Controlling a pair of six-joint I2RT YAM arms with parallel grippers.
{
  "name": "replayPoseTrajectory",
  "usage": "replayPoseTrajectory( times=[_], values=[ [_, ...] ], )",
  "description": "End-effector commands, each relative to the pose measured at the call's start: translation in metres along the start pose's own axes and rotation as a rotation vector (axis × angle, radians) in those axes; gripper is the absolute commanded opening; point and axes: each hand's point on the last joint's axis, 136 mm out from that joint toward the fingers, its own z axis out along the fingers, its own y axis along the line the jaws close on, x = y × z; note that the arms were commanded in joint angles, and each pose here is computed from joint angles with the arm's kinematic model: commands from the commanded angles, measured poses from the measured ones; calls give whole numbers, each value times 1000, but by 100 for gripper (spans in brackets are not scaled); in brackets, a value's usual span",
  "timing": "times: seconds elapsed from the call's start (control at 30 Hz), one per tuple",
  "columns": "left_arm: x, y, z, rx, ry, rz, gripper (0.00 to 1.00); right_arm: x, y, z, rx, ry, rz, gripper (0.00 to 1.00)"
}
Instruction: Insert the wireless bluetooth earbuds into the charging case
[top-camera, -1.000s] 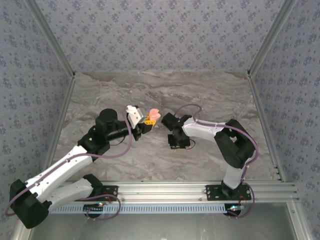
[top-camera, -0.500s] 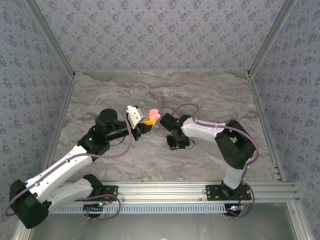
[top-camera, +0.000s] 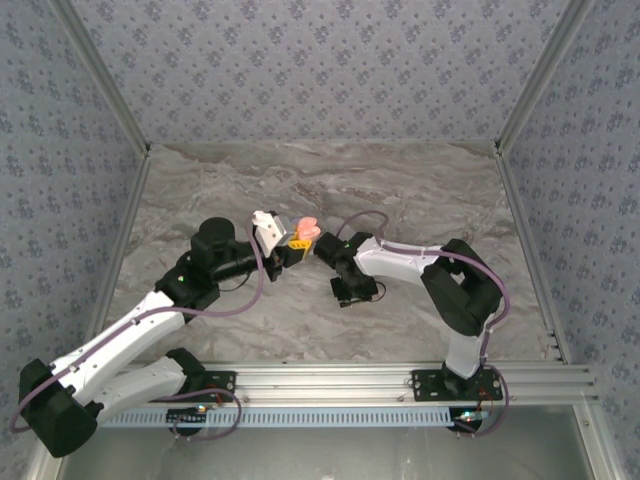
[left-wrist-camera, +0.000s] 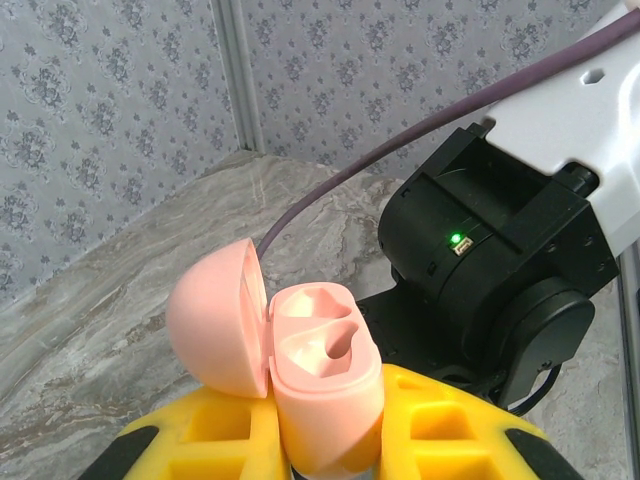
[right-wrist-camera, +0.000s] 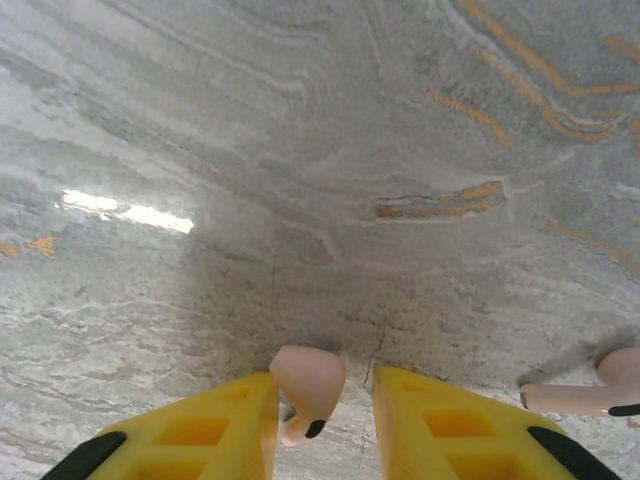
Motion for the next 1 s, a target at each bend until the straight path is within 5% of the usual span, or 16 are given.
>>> replayPoseTrajectory(
  times=[0.0, 0.97],
  values=[
    [-7, -2, -6, -4, -22, 18, 0, 4, -7, -2, 46, 13, -14, 33],
    [-10, -1, -6, -9, -26, 34, 0, -15, 15, -1, -60, -32, 39, 31]
  ],
)
